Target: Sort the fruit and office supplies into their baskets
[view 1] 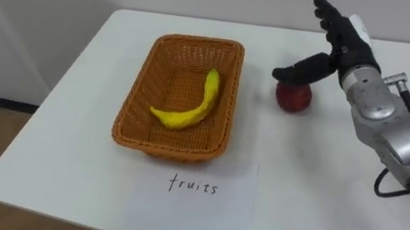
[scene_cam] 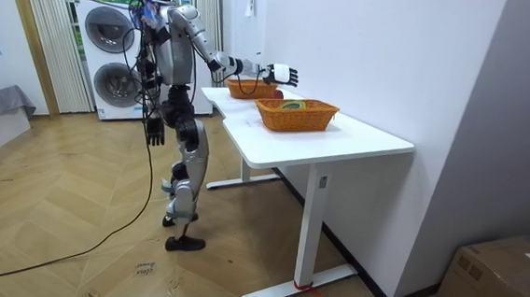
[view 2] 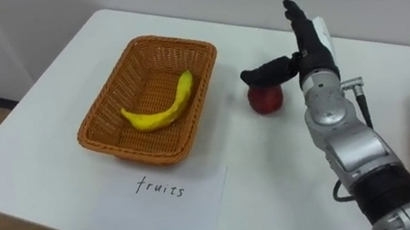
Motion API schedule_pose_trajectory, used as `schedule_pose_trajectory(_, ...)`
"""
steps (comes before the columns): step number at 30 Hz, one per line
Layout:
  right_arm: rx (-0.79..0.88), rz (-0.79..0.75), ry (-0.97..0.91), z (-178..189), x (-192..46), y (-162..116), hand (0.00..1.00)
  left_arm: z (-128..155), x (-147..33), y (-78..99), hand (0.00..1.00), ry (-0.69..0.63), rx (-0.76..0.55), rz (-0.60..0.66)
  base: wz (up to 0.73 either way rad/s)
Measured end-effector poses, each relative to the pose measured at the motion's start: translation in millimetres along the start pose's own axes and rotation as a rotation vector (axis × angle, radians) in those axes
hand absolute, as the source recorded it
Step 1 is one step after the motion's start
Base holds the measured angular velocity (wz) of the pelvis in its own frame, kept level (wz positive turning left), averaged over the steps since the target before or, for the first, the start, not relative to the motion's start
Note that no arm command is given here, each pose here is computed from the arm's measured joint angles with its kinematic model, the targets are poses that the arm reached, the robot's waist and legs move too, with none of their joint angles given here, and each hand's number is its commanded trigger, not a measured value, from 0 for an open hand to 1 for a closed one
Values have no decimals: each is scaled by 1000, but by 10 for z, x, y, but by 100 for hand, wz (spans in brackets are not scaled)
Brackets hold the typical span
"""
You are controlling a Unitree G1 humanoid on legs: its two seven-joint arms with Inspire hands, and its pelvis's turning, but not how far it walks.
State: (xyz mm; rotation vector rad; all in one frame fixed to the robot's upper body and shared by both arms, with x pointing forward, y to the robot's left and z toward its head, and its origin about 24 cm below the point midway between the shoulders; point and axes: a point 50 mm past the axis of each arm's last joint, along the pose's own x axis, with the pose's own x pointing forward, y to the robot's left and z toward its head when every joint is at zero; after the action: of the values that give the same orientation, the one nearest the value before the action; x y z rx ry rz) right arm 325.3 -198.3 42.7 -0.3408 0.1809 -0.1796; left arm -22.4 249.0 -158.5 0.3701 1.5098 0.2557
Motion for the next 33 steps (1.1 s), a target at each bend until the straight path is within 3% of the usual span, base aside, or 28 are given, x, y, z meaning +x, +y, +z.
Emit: schedule_pose_trajectory(33, -4, 102, 70, -205, -27, 95, 0, -29, -12, -130, 0, 3, -2, -107, 1)
